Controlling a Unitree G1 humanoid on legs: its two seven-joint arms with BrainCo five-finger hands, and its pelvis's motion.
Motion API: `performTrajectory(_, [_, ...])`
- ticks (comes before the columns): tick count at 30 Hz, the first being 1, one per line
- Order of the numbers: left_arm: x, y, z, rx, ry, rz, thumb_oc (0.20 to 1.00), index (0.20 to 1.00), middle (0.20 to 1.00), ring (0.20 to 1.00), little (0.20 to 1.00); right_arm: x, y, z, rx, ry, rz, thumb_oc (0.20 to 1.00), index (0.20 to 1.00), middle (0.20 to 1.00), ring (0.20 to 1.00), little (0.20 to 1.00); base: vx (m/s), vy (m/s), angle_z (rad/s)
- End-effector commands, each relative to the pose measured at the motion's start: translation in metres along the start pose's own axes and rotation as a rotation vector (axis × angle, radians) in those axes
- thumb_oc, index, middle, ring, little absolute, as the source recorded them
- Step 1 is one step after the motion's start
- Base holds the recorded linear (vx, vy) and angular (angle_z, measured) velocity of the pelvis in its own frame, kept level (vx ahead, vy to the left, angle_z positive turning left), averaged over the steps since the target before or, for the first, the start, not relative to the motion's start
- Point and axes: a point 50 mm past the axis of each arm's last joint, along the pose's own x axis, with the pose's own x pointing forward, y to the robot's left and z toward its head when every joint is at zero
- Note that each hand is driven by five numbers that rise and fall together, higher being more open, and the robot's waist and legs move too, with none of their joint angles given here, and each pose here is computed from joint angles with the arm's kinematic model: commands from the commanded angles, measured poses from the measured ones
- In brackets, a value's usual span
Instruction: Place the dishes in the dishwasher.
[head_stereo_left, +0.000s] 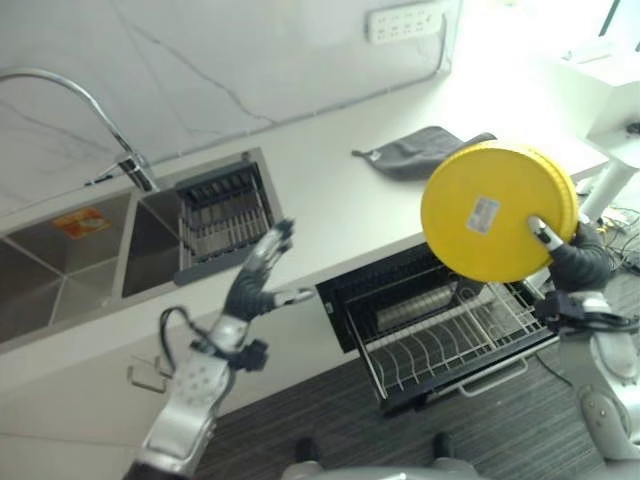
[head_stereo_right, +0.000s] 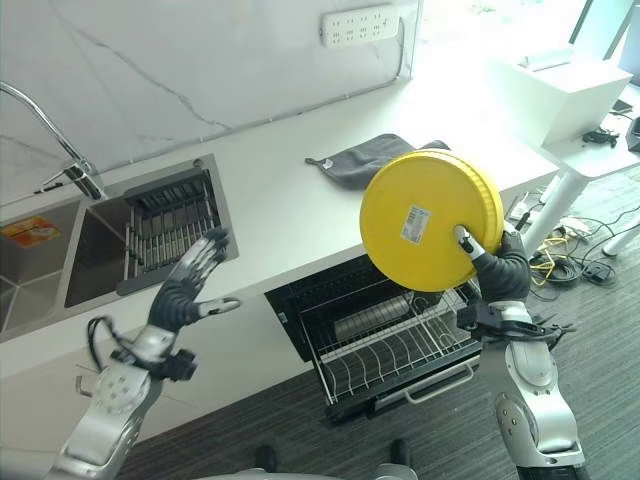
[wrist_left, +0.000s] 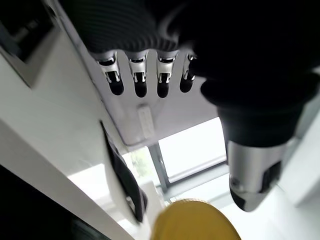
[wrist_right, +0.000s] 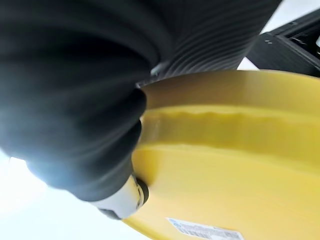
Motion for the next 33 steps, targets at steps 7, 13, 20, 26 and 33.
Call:
performTrajectory(7, [-0.058, 0.035, -0.083, 0.012, 0.351, 0.214, 1.000, 1.000, 1.000, 1.000, 1.000, 0.006, 0.000, 0.060, -0.542, -0.554, -0.045, 0.200, 0.200, 0.200, 0.200, 0.200, -0.02, 0.064, 0.10])
performTrajectory(13, [-0.116, 0.024, -0.135, -0.039, 0.619, 0.337, 1.000, 1.000, 1.000, 1.000, 1.000, 0.002, 0.001, 0.049, -0.830, -0.672, -0.061, 0.200, 0.200, 0.200, 0.200, 0.200, 0.00, 0.007, 0.00])
performTrajectory(20, [-0.138, 0.026, -0.150, -0.059, 0.721, 0.463, 1.000, 1.000, 1.000, 1.000, 1.000, -0.006, 0.004, 0.023, -1.012, -0.726, 0.053, 0.200, 0.200, 0.200, 0.200, 0.200, 0.00, 0.000, 0.01])
performTrajectory(26, [-0.155, 0.036, -0.156, -0.054, 0.782, 0.541, 1.000, 1.000, 1.000, 1.000, 1.000, -0.030, -0.003, -0.008, -1.092, -0.652, 0.245, 0.200, 0.200, 0.200, 0.200, 0.200, 0.01, 0.002, 0.07])
performTrajectory(33, [-0.179, 0.035, -0.159, -0.072, 0.874, 0.579, 1.000, 1.000, 1.000, 1.000, 1.000, -0.053, -0.023, -0.022, -1.125, -0.532, 0.311, 0.200, 0.200, 0.200, 0.200, 0.200, 0.02, -0.006, 0.00])
